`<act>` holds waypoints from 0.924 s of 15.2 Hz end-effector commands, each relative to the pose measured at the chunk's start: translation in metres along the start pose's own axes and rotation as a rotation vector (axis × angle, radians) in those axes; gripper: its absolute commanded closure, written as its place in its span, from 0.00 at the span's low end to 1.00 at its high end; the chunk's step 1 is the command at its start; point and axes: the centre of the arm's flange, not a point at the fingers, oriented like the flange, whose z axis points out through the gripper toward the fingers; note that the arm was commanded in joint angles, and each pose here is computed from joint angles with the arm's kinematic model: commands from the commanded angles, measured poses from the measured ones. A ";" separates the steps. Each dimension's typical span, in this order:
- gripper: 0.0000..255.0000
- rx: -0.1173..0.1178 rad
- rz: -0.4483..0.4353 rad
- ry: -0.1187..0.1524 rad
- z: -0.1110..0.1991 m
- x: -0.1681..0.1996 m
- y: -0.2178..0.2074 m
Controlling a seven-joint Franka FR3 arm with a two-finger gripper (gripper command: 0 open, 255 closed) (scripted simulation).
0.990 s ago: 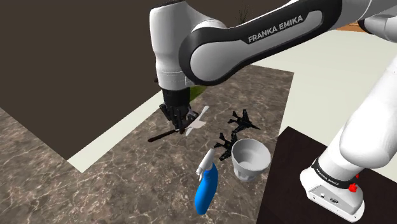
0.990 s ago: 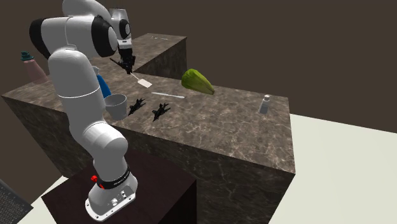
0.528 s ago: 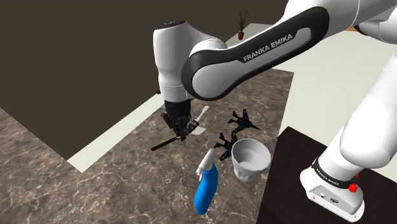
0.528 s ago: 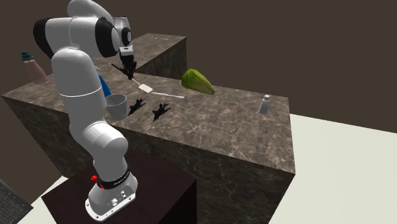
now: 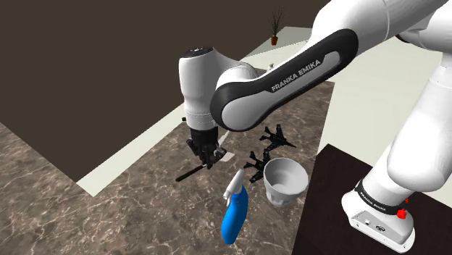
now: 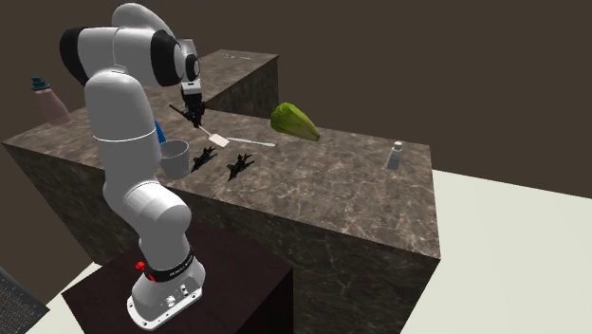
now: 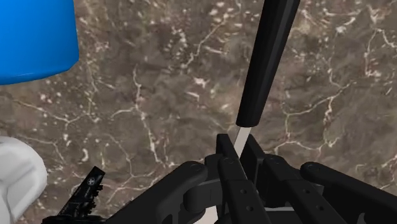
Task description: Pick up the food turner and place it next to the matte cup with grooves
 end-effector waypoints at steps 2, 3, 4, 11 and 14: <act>1.00 0.000 0.000 0.000 0.015 0.001 0.000; 1.00 0.000 0.000 0.000 0.021 0.002 0.000; 1.00 0.000 0.000 0.000 0.026 0.002 0.000; 1.00 0.000 0.000 0.000 0.058 0.004 0.000; 1.00 0.000 0.000 0.000 0.058 0.004 0.000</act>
